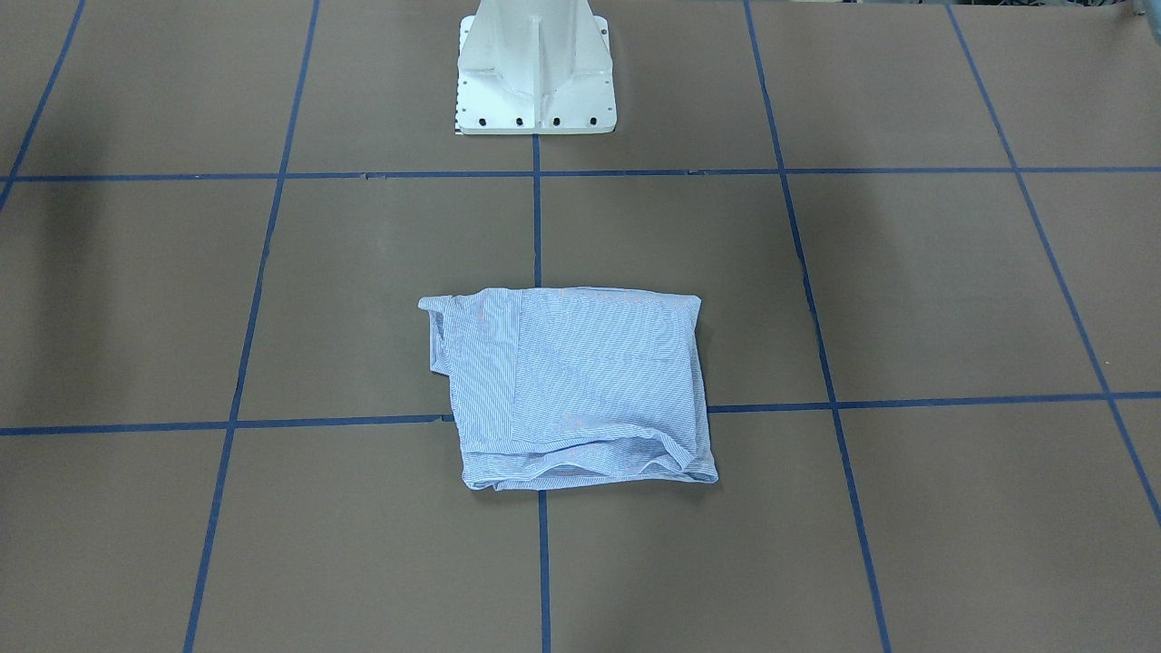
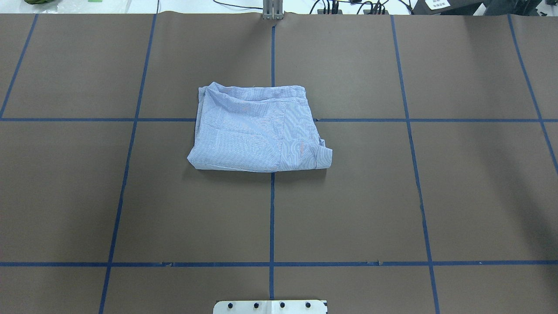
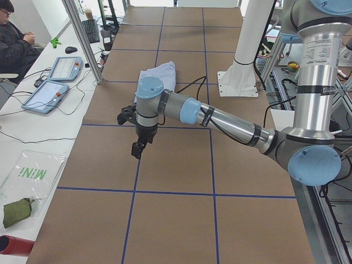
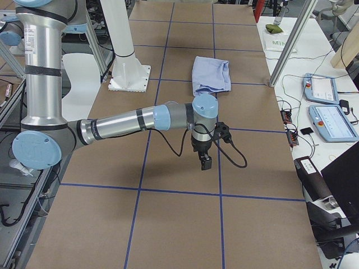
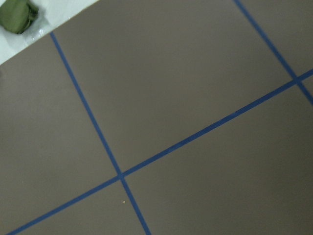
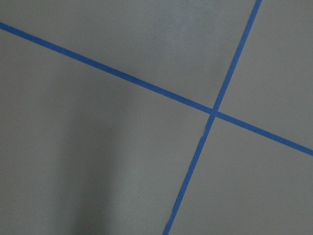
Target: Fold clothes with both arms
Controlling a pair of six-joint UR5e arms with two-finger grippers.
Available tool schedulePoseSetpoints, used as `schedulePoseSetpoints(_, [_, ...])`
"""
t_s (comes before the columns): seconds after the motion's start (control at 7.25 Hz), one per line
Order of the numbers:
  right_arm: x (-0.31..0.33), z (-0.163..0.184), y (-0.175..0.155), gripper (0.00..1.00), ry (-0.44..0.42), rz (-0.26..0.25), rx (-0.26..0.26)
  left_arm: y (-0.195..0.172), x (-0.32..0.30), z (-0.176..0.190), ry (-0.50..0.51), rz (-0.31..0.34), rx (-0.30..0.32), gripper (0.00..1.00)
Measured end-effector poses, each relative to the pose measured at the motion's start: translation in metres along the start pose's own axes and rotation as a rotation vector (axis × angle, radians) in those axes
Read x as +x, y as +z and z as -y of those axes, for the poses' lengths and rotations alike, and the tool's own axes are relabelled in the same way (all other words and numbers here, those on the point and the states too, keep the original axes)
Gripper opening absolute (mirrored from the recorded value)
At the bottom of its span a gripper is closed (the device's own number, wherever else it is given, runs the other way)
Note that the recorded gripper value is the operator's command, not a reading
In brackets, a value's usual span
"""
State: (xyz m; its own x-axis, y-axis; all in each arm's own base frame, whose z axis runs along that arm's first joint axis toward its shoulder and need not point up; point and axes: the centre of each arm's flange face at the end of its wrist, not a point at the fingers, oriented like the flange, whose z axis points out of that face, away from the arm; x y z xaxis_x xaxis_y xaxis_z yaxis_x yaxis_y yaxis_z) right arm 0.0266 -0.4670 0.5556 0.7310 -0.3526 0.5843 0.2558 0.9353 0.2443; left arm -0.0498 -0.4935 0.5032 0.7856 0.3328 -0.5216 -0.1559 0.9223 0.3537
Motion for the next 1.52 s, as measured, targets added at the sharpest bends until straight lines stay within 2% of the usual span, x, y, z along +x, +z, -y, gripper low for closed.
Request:
schedulePoseSetpoints(0.14, [-0.001,0.000,0.000,1.00,-0.004,0.002,0.001,-0.005,-0.012,-0.008,-0.033,-0.027,0.009,1.00])
schedulePoseSetpoints(0.41, [-0.003,0.000,0.004,1.00,-0.013,0.011,-0.008,-0.003,-0.010,-0.017,-0.074,-0.167,0.020,1.00])
schedulePoseSetpoints(0.69, [0.000,-0.012,0.013,1.00,-0.009,0.015,-0.026,0.004,-0.012,-0.034,-0.094,-0.194,0.007,1.00])
schedulePoseSetpoints(0.96, [0.001,-0.013,0.014,1.00,-0.012,0.009,-0.025,0.011,-0.015,-0.047,-0.102,-0.177,-0.011,1.00])
schedulePoseSetpoints(1.52, [0.005,-0.017,0.026,1.00,0.029,0.013,-0.048,0.019,-0.032,-0.058,-0.114,-0.035,-0.055,1.00])
